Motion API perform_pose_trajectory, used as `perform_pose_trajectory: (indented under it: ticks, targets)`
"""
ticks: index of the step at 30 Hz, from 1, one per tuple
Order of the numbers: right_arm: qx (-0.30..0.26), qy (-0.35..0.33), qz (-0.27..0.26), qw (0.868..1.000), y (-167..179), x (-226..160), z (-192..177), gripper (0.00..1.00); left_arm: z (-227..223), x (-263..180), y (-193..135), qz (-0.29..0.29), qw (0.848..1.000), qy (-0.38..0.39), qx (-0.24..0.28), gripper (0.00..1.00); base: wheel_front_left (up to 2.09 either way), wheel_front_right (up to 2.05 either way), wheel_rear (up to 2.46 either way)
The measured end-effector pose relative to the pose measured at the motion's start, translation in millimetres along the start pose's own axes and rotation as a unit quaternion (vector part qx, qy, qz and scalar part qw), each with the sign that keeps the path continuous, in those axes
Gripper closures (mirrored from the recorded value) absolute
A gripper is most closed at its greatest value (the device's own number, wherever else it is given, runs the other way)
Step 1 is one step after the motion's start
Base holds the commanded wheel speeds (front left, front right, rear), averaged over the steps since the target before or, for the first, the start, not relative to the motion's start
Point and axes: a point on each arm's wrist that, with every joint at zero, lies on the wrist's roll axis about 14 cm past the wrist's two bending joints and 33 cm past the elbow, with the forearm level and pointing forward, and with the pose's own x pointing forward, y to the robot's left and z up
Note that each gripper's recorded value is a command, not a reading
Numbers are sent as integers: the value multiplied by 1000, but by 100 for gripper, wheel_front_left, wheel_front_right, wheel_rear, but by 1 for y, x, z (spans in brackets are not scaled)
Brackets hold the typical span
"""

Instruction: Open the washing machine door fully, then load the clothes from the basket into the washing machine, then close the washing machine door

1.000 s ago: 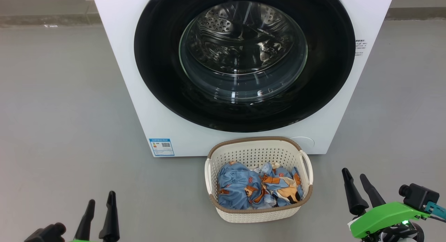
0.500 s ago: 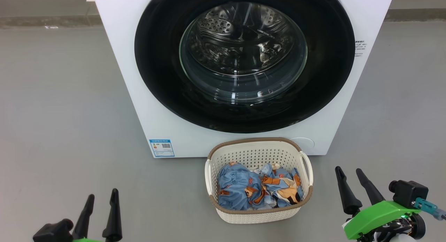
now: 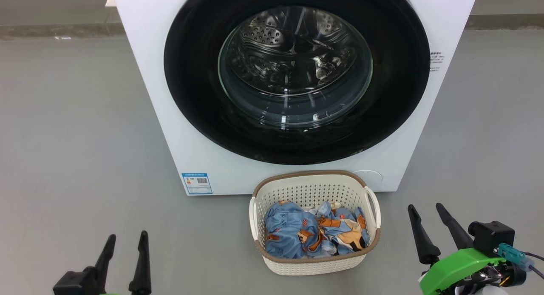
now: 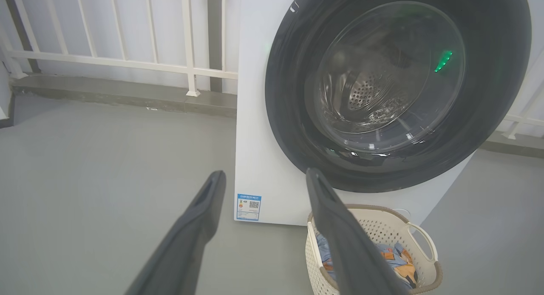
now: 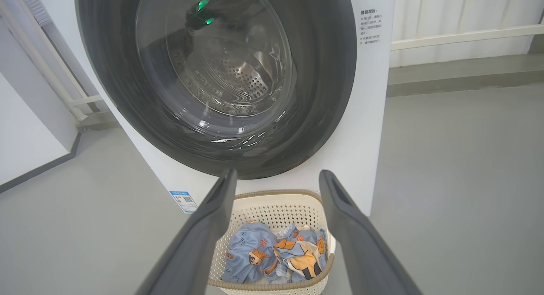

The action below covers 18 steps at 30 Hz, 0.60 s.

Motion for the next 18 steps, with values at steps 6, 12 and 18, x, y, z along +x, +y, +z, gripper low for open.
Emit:
perform_pose_trajectory:
  ticks: [6, 12, 18]
  targets:
    - [-34, -8, 2, 999, -1, -1, 3, 0, -1, 0, 0, -4, 1000, -1, 27, 0, 0, 0, 0]
    - [-74, -11, 3, 997, -3, -4, 4, 0, 0, 1, -2, -15, 998, -5, 62, 0, 0, 0, 0]
    - [-107, -16, 5, 994, -5, -6, 5, 0, 1, 2, -3, -22, 996, -9, 92, 0, 0, 0, 0]
